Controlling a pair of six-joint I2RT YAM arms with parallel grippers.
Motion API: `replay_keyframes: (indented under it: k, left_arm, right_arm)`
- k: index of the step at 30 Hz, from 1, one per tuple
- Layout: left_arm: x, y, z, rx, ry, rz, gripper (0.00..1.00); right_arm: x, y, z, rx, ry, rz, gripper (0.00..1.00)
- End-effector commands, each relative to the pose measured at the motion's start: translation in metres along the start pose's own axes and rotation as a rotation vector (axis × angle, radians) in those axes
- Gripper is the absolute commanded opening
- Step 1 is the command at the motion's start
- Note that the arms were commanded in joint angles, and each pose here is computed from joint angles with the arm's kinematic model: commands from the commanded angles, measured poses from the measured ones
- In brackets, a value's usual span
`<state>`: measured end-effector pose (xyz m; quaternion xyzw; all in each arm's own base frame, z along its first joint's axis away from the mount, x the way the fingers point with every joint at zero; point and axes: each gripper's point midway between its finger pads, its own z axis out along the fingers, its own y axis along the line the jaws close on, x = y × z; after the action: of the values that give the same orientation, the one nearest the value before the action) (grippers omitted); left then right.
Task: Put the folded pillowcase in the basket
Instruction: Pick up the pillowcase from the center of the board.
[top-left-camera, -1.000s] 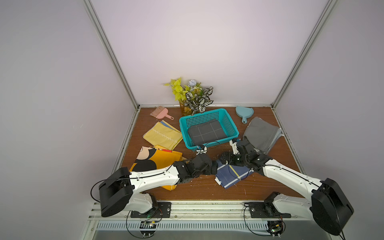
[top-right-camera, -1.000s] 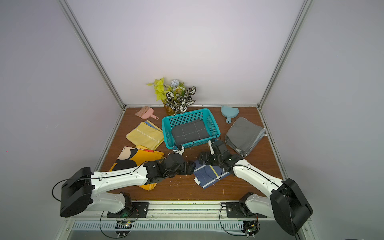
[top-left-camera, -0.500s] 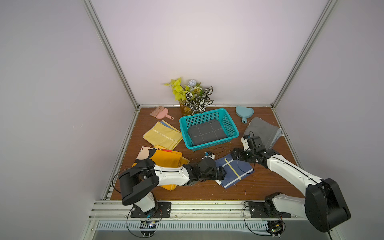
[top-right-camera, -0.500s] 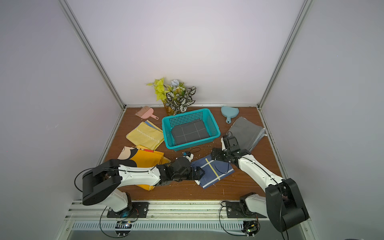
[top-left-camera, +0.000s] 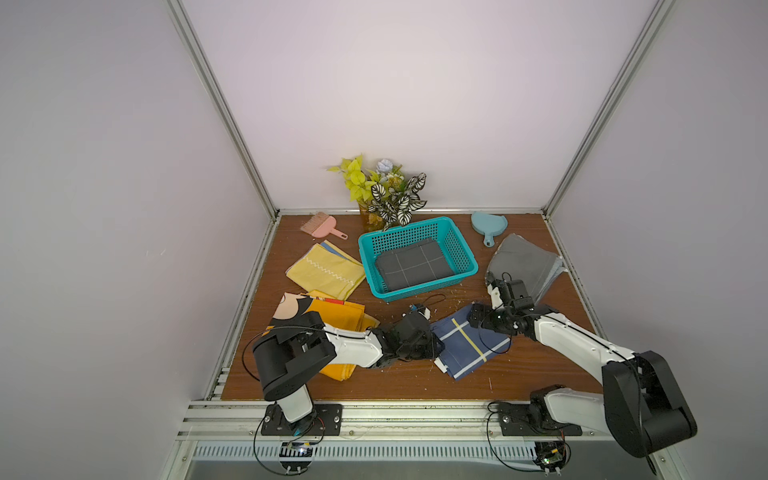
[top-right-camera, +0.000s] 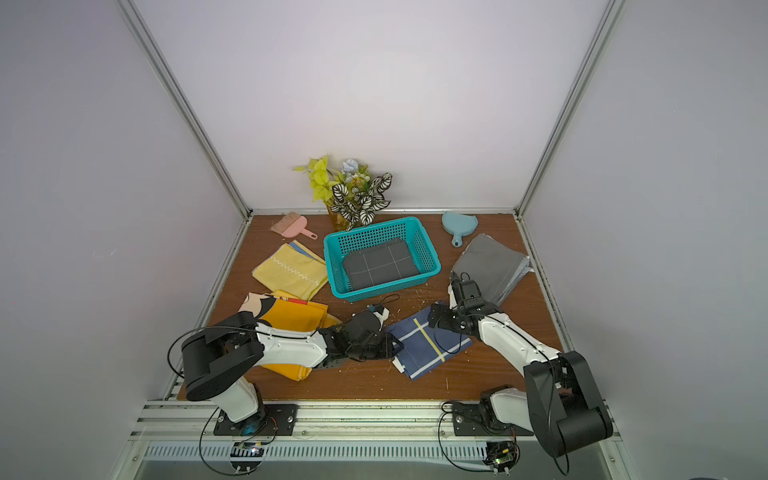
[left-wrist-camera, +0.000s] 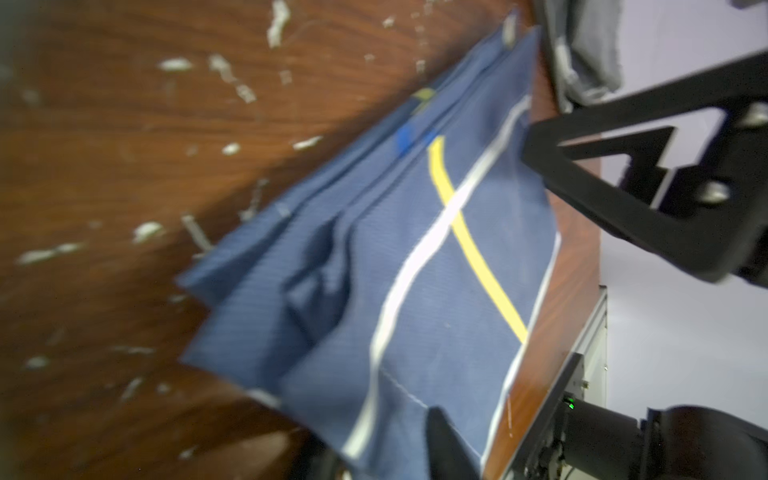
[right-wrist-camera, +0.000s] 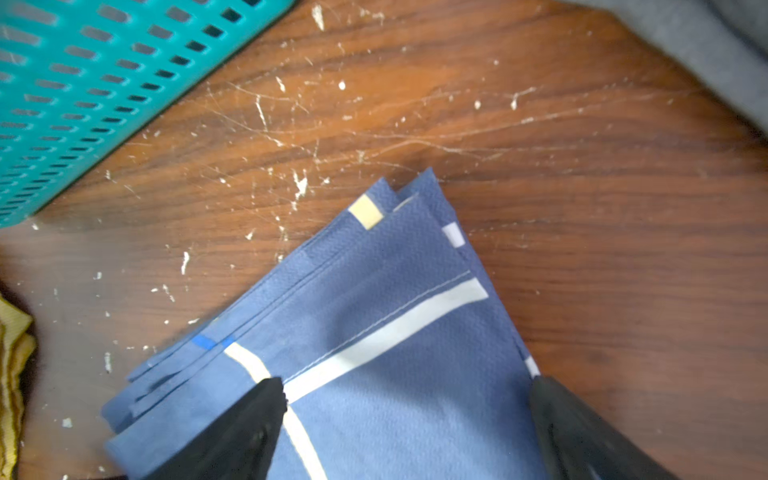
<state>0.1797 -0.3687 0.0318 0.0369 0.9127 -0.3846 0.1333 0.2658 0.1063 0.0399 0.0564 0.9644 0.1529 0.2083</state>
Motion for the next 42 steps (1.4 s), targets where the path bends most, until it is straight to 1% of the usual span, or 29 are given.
replay_keyframes:
  k: [1,3,7,10,11,13,17,21,23,26,30,31,33,34,35,37,38,39,42]
  left_arm:
    - [0.009,0.022,0.001,-0.098,0.05,0.017,0.01]
    - [0.005,0.02,0.0,-0.115,0.054,0.043,0.01]
    - [-0.014,0.022,-0.015,-0.212,0.039,0.119,0.01]
    - [-0.033,0.029,-0.035,-0.328,0.019,0.202,0.01]
    - [-0.036,0.036,-0.042,-0.387,0.032,0.236,0.01]
    - [-0.039,0.045,-0.049,-0.439,0.061,0.29,0.01]
    - [-0.031,0.055,-0.041,-0.377,0.114,0.301,0.01]
    - [-0.026,0.063,-0.034,-0.378,0.138,0.306,0.01]
    - [-0.026,0.062,-0.031,-0.367,0.135,0.299,0.01]
    - [-0.028,0.058,-0.029,-0.35,0.123,0.29,0.01]
    - [-0.032,0.056,-0.031,-0.348,0.105,0.285,0.01]
    - [-0.033,0.055,-0.031,-0.347,0.1,0.284,0.01]
    - [-0.032,0.056,-0.031,-0.345,0.1,0.278,0.01]
    - [-0.033,0.055,-0.031,-0.344,0.096,0.277,0.01]
    - [-0.032,0.055,-0.031,-0.342,0.094,0.275,0.01]
    - [-0.034,0.053,-0.033,-0.342,0.084,0.272,0.01]
    - [-0.034,0.053,-0.034,-0.341,0.081,0.269,0.01]
    - [-0.036,0.05,-0.035,-0.333,0.075,0.27,0.01]
    - [-0.04,0.039,-0.041,-0.3,0.048,0.266,0.01]
  right_arm:
    - [0.004,-0.003,0.001,-0.003,0.009,-0.01,0.99]
    - [0.003,-0.003,0.0,-0.004,0.006,-0.008,0.99]
    - [0.002,0.002,-0.004,-0.027,-0.003,-0.019,0.99]
    - [-0.001,0.007,-0.009,-0.048,-0.015,-0.028,0.99]
    - [-0.001,0.009,-0.01,-0.059,-0.017,-0.033,0.99]
    - [0.0,0.012,-0.01,-0.08,-0.014,-0.044,0.99]
    - [0.009,0.014,-0.004,-0.105,0.01,-0.05,0.99]
    - [0.02,0.014,0.005,-0.127,0.032,-0.044,0.99]
    - [0.025,0.015,0.009,-0.143,0.041,-0.046,0.97]
    - [0.03,0.024,0.012,-0.179,0.06,-0.06,0.91]
    - [0.036,0.038,0.015,-0.199,0.077,-0.089,0.77]
    - [0.039,0.04,0.016,-0.198,0.082,-0.096,0.71]
    - [0.043,0.043,0.018,-0.204,0.093,-0.104,0.64]
    - [0.045,0.045,0.02,-0.203,0.101,-0.111,0.57]
    - [0.047,0.045,0.021,-0.195,0.106,-0.115,0.47]
    - [0.049,0.041,0.023,-0.171,0.11,-0.118,0.18]
    - [0.05,0.04,0.023,-0.165,0.11,-0.118,0.08]
    - [0.049,0.04,0.022,-0.159,0.106,-0.119,0.0]
    - [0.04,0.043,0.013,-0.158,0.079,-0.125,0.0]
